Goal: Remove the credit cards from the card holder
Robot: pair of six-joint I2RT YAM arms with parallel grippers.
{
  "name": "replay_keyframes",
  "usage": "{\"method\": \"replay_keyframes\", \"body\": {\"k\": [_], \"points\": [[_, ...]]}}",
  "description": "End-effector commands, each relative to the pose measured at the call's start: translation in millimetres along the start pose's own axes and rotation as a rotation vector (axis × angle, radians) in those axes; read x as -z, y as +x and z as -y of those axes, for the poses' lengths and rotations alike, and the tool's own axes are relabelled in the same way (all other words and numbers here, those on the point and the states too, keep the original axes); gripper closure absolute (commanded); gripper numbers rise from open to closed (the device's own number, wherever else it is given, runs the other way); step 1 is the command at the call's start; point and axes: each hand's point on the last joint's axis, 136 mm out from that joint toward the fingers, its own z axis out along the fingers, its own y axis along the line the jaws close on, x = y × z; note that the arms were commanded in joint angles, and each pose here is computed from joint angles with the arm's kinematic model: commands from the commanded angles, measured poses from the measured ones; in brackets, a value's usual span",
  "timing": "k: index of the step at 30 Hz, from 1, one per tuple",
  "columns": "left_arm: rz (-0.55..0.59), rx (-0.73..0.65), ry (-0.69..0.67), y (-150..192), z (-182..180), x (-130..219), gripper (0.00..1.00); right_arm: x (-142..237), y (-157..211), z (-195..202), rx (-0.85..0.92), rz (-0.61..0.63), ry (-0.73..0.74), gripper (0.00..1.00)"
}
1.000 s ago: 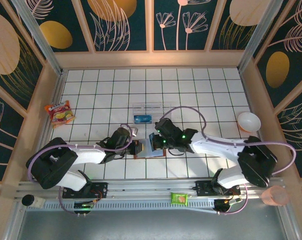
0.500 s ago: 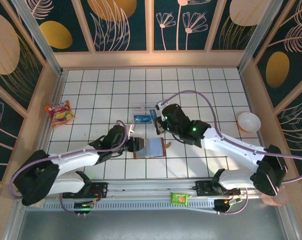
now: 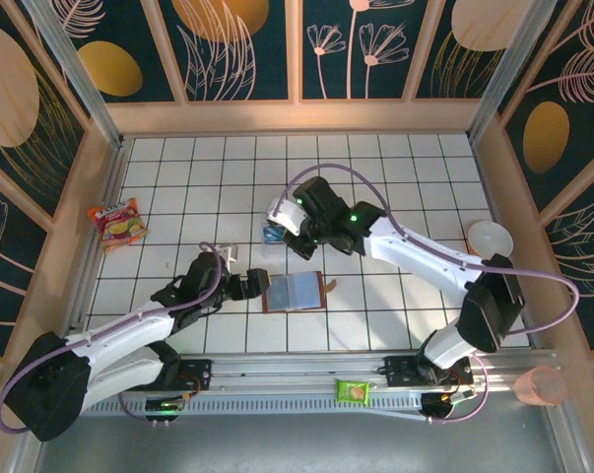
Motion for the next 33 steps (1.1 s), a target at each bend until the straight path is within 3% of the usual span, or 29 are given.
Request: {"method": "replay_keyframes", "body": {"k": [1,13,33], "points": [[-0.015,0.032,-0.028,5.8,-9.5,1.8,0.01,-8.9,11.8,-8.6,0.163,-0.100,-0.098,1.00],[-0.008,0.027,-0.111,-1.6,-17.3,9.1,0.01,-46.1,14.7,40.3,0.294,-0.244,-0.093,1.00],[-0.039,0.035,-0.162,0.9,-27.5,1.7,0.01,-88.1,39.6,54.6,0.381,-0.371,-0.146,1.00]]}}
